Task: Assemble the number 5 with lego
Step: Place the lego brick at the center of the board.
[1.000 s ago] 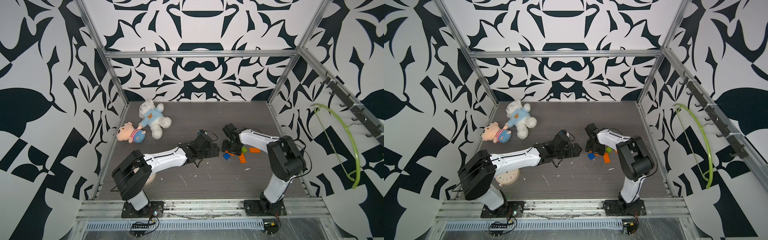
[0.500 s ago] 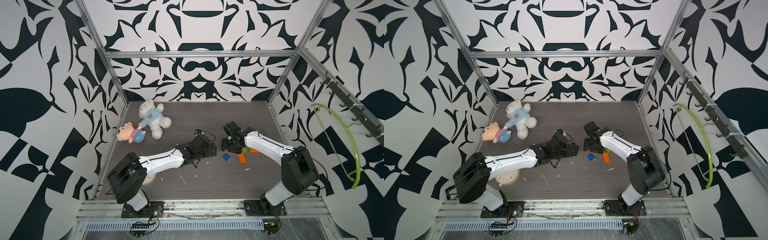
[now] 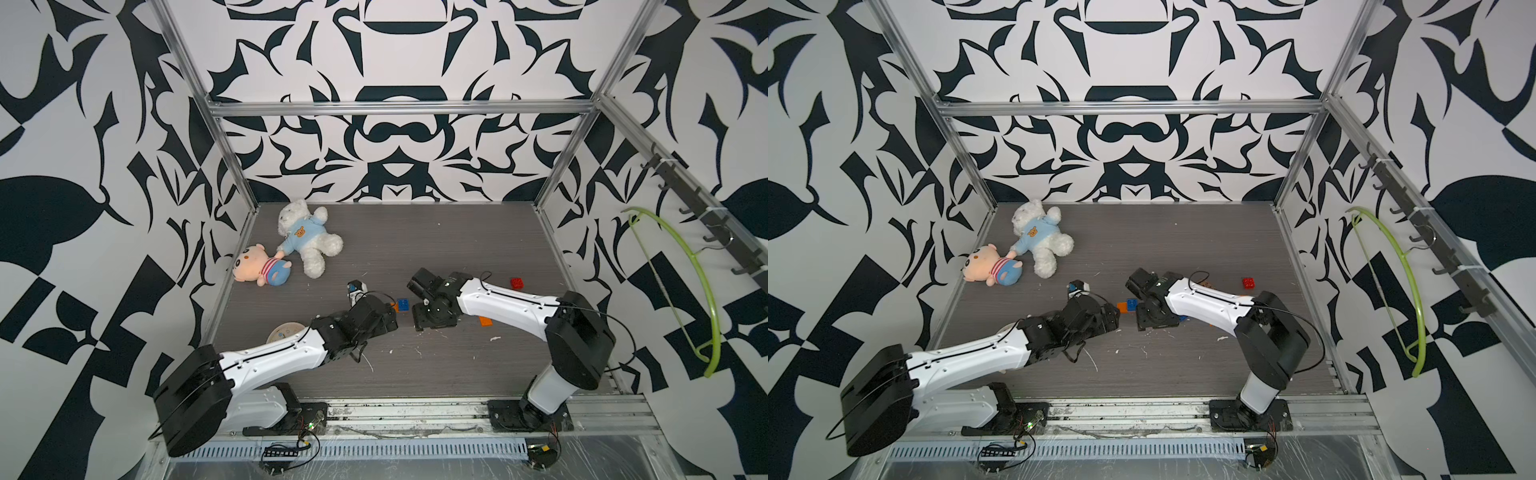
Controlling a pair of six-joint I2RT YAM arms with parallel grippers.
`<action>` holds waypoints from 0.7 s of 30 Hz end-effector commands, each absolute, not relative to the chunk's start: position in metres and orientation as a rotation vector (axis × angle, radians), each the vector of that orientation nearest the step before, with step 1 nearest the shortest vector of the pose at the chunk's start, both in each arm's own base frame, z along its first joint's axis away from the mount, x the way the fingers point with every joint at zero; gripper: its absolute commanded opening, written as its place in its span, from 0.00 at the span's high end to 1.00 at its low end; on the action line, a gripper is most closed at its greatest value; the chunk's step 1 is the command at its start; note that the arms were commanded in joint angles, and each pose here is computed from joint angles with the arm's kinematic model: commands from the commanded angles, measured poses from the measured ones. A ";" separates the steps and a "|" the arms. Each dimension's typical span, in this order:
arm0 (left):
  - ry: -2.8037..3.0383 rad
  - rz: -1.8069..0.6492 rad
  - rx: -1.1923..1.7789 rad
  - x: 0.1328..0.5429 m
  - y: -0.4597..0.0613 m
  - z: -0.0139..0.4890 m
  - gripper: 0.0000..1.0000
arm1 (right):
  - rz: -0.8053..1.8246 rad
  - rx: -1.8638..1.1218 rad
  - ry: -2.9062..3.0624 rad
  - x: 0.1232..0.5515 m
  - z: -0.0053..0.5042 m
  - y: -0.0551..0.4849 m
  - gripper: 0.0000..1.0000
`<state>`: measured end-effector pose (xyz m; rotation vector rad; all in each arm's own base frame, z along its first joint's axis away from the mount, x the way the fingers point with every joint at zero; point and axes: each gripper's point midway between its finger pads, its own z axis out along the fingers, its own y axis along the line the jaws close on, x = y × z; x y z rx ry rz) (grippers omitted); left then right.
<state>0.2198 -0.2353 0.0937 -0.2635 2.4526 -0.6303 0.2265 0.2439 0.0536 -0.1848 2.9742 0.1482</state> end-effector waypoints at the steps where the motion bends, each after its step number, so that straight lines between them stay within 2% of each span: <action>1: 2.412 -0.597 -0.362 0.218 -0.214 0.095 0.01 | 0.161 -0.185 2.956 0.227 0.055 0.260 0.38; 10: 2.374 -0.566 -0.387 0.216 -0.197 0.104 0.01 | 0.167 -0.230 2.983 0.224 0.034 0.289 0.38; 21: 2.394 -0.558 -0.372 0.219 -0.206 0.102 0.01 | 0.100 -0.172 2.993 0.225 0.024 0.281 0.34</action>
